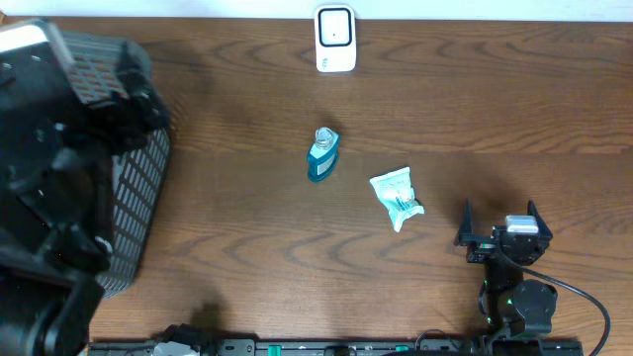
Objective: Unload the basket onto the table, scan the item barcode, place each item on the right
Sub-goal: 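Reach the left gripper into the basket and grasp the blue Oreo pack, then carry the Oreo pack with the left gripper and drop it left of the bottle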
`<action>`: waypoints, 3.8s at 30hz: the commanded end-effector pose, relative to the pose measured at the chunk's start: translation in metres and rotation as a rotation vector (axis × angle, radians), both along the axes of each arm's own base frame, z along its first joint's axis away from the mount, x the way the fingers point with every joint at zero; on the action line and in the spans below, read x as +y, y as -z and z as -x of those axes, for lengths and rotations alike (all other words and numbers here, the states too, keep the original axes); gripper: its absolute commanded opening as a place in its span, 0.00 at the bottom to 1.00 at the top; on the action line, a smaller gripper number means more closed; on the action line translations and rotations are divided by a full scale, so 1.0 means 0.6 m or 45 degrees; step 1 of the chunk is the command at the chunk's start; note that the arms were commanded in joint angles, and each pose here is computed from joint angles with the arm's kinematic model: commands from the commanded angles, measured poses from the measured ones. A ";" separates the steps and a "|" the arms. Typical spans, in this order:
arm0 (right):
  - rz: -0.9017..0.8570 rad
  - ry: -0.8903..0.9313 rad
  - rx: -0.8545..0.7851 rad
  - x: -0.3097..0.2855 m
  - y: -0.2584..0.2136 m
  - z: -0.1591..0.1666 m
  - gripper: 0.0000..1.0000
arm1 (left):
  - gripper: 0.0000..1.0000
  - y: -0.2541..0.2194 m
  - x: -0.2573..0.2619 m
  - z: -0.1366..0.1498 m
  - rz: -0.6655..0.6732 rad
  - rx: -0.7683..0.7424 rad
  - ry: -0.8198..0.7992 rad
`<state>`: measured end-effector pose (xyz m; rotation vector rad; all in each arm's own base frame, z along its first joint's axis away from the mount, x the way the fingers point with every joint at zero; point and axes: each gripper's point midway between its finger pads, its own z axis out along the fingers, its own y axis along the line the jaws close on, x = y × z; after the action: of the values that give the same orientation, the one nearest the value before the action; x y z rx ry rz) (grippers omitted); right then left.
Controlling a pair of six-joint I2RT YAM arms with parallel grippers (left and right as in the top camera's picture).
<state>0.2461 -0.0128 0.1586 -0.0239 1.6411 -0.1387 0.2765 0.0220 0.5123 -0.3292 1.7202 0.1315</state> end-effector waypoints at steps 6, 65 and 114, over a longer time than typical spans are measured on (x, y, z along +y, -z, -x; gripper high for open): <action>0.017 -0.005 0.000 0.002 0.000 0.000 0.99 | 0.99 0.069 0.173 -0.001 0.188 0.111 -0.577; 0.017 -0.005 0.000 0.002 0.000 0.000 0.99 | 0.39 0.850 0.415 -0.011 1.040 1.049 -1.958; 0.017 -0.005 0.000 0.002 0.000 0.000 0.99 | 0.07 0.455 -0.233 -0.050 -0.068 1.079 0.832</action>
<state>0.2461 -0.0128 0.1587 -0.0239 1.6407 -0.1387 0.2983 -0.1133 0.2791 0.3265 2.4848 -0.2746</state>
